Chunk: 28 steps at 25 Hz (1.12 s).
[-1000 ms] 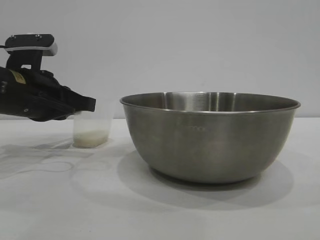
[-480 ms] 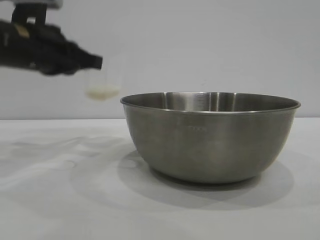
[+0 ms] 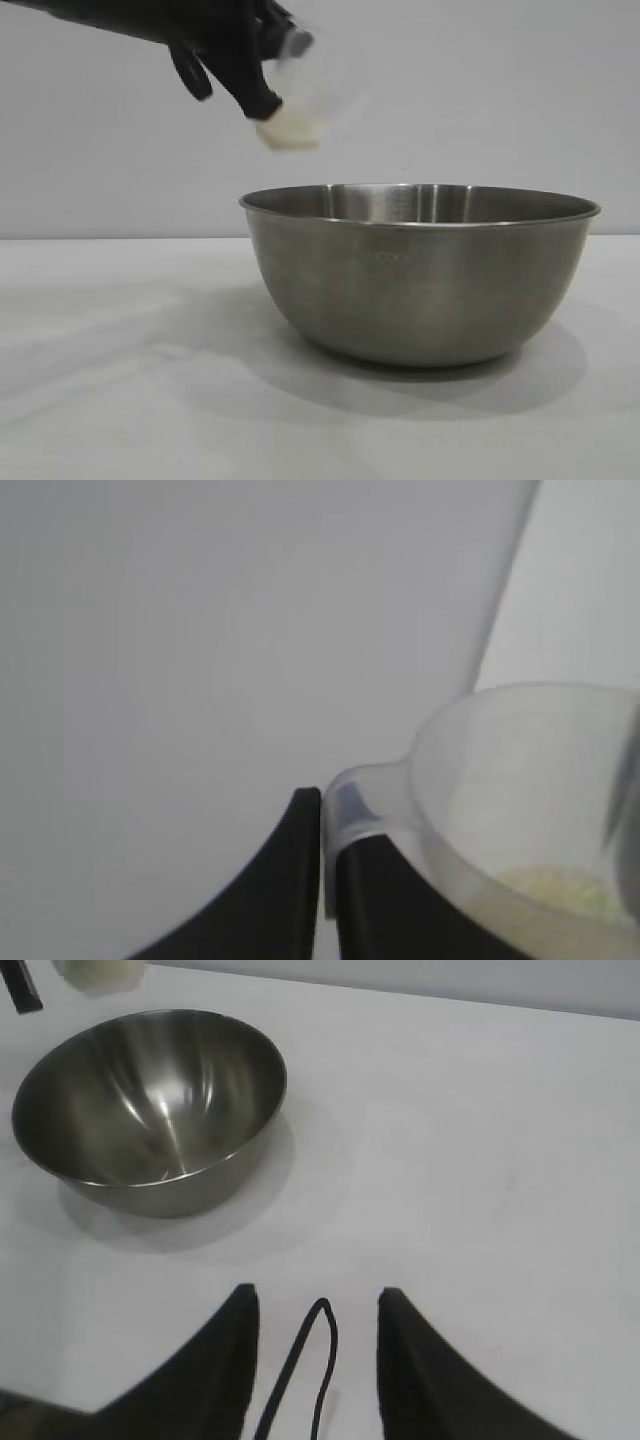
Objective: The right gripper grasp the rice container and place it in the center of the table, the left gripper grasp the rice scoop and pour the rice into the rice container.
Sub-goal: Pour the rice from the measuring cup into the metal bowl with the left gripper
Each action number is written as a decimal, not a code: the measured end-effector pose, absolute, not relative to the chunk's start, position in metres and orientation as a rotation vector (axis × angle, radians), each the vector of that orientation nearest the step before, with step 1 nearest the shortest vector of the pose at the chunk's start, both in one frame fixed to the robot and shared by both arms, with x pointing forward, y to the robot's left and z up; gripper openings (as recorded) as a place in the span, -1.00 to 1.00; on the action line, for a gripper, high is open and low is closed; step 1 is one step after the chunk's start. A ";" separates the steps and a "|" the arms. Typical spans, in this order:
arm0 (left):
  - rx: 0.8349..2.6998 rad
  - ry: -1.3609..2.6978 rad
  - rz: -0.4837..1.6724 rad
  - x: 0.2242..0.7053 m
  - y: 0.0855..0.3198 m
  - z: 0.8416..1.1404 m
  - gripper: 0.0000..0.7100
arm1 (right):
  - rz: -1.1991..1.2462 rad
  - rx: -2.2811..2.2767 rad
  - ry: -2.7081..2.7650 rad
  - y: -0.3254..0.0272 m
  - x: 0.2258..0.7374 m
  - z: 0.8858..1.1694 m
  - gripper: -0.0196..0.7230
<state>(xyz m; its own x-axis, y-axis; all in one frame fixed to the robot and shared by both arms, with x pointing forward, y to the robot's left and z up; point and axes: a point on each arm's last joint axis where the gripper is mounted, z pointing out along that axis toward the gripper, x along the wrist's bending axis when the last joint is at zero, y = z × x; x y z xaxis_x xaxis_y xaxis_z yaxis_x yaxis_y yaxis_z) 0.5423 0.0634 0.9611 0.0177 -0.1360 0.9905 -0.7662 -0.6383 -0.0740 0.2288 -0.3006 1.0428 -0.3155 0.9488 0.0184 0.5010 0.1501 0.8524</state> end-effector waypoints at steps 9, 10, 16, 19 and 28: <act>1.752 -1.330 1.684 0.539 0.057 0.956 -1.00 | 1.075 1.379 1.891 -0.301 0.229 1.043 -0.32; 1.732 -1.376 1.704 0.539 0.056 0.957 -1.00 | 1.075 1.379 1.891 -0.301 0.229 1.043 -0.32; 1.517 -1.613 1.896 0.537 0.053 0.964 -1.00 | 1.075 1.379 1.891 -0.301 0.229 1.043 -0.32; 1.379 -1.646 2.007 0.535 0.051 0.972 -1.00 | 1.075 1.379 1.891 -0.301 0.229 1.043 -0.32; 1.188 -1.680 2.134 0.531 0.048 0.981 -1.00 | 1.075 1.379 1.891 -0.301 0.229 1.043 -0.32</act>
<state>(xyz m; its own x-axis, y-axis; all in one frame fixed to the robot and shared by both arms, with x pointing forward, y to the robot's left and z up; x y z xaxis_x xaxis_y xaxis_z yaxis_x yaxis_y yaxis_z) 0.5309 0.0483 0.9810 -0.6660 -0.3240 0.6719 -0.5771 -0.3469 -0.7393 0.2288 -0.3006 1.0428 -0.3158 0.9487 0.0184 0.5009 0.1503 0.8524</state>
